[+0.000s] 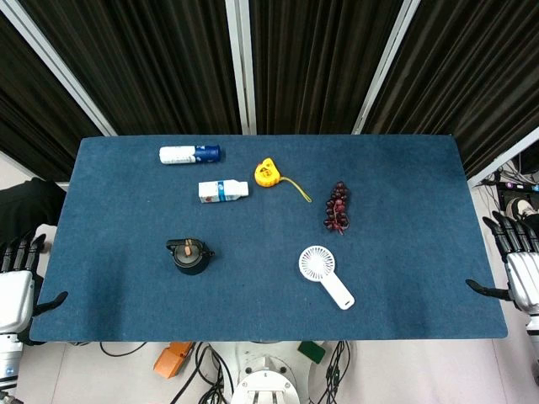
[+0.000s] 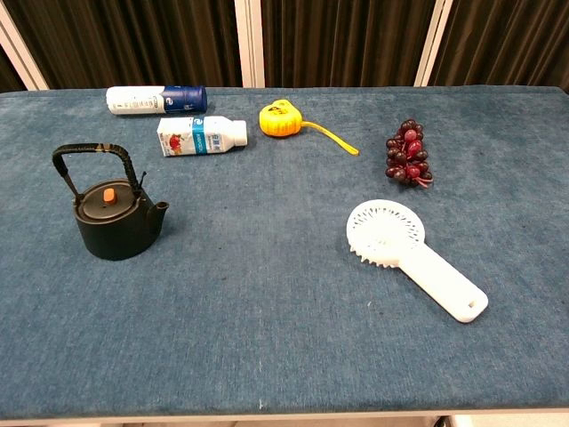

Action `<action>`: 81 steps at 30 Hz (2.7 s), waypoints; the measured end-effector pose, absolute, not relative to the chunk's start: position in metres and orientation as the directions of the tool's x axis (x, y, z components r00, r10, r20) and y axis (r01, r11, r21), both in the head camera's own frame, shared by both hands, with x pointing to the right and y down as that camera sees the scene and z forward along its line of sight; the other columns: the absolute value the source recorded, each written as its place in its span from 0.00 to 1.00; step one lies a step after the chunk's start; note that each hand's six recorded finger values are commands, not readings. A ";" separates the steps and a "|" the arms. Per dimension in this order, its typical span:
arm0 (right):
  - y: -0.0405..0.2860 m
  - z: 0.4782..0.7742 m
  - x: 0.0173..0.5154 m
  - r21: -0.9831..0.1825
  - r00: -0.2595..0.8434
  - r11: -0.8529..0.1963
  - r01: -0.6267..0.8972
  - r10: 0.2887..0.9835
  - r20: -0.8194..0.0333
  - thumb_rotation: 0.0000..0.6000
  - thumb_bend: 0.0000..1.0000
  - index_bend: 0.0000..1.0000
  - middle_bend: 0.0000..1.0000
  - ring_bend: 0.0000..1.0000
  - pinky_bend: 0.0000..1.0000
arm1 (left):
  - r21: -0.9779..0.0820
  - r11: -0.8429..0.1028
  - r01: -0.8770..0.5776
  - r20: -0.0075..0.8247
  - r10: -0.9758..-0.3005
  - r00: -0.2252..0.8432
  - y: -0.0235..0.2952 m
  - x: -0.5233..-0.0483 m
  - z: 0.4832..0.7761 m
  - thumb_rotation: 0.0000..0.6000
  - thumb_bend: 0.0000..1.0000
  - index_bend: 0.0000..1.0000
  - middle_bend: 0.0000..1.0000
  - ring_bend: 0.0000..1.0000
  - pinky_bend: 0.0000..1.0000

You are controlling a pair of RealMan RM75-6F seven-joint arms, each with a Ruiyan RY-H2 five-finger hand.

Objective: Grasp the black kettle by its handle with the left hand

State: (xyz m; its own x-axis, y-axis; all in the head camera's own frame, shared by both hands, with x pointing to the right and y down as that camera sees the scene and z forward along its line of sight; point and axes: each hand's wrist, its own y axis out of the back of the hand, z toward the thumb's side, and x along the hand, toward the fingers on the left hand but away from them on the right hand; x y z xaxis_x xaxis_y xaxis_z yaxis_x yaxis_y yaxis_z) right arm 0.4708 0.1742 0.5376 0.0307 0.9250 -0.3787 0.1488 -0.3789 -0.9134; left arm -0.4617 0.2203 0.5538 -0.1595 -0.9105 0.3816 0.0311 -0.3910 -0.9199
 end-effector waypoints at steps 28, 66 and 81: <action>0.179 0.525 0.477 -0.925 0.012 -0.350 0.145 0.936 -0.352 1.00 0.00 0.00 0.03 0.00 0.00 | -0.853 -0.522 -0.025 0.500 -0.830 0.247 0.106 -0.303 0.615 0.53 0.04 0.35 0.37 0.26 0.00; 0.179 0.536 0.480 -0.914 0.006 -0.378 0.151 0.925 -0.381 1.00 0.00 0.00 0.03 0.00 0.00 | -0.751 -0.658 0.059 0.649 -0.719 0.248 0.129 -0.240 0.664 0.14 0.01 0.57 0.61 0.46 0.00; 0.180 0.537 0.481 -0.912 0.003 -0.381 0.151 0.923 -0.385 1.00 0.00 0.00 0.03 0.00 0.00 | -0.728 -0.681 0.077 0.674 -0.690 0.263 0.138 -0.232 0.670 0.14 0.01 0.71 0.74 0.58 0.00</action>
State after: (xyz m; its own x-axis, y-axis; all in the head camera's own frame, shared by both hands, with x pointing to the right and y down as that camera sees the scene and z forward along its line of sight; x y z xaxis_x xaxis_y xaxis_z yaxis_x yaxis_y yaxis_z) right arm 0.4808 0.1797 0.5368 0.0029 0.9228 -0.3852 0.1510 -0.3812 -0.9121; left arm -0.2323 0.1378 0.6699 0.2631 -0.6903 0.6740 0.0768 -0.6814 -0.7278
